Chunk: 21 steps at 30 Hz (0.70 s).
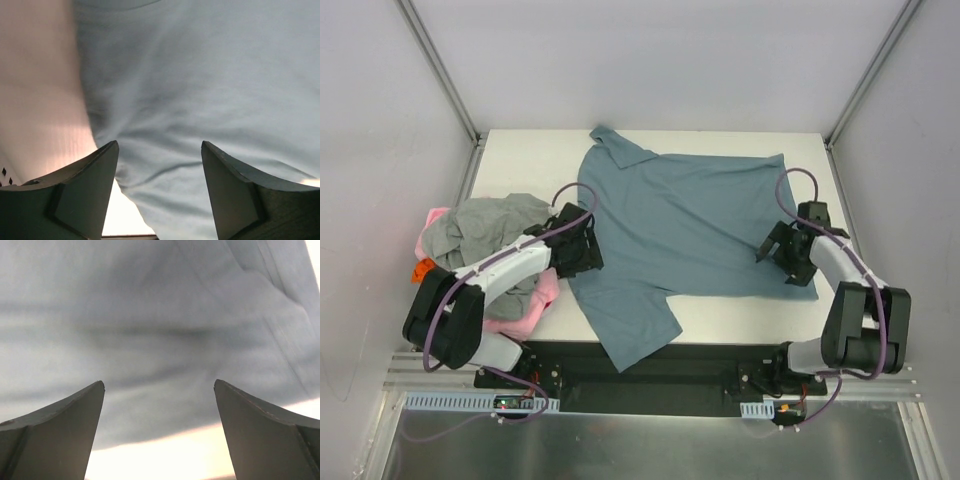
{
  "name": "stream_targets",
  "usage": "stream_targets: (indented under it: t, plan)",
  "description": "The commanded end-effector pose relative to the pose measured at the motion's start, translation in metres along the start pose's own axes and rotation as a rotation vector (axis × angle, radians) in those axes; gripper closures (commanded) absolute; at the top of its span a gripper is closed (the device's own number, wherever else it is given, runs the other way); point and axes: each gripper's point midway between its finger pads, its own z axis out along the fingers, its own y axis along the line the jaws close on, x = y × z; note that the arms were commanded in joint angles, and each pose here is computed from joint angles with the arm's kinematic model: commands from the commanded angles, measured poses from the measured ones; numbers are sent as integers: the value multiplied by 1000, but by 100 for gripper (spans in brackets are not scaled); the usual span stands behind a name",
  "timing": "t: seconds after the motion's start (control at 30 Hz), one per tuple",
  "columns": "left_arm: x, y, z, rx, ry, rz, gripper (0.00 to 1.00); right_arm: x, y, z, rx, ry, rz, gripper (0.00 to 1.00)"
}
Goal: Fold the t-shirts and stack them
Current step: Flatten out the tshirt
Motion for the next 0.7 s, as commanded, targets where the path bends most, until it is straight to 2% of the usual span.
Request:
stream_targets:
  t: [0.0, 0.07, 0.1, 0.2, 0.27, 0.3, 0.4, 0.5, 0.6, 0.67]
  plan:
    - [-25, -40, -55, 161, -60, 75, 31, -33, 23, -72, -80, -82, -57, 4]
    - [-30, -58, -82, 224, -94, 55, 29, -31, 30, -100, -98, -74, -99, 4]
    - [-24, -57, -91, 226, -75, 42, 29, -38, 37, -124, -132, -130, -109, 4]
    - [10, -49, -111, 216, -25, -52, 29, -19, 36, -153, -158, -140, -93, 4]
    - [37, -39, -120, 213, -4, -126, 29, 2, 25, -152, -140, -110, -40, 4]
    - [41, -24, -120, 160, -23, -150, 31, 9, 20, -150, -133, -102, -21, 4]
    - [49, -13, -121, 176, -45, -206, 32, 27, 12, -144, -135, -82, 4, 4]
    - [69, -7, -108, 149, 11, -217, 33, 34, 11, -141, -132, -46, -6, 4]
    - [60, -3, -96, 89, -40, -200, 34, 24, 8, -139, -105, -76, -24, 4]
    - [27, -20, -99, 92, -151, -142, 34, 5, 16, -134, -113, -127, -30, 4]
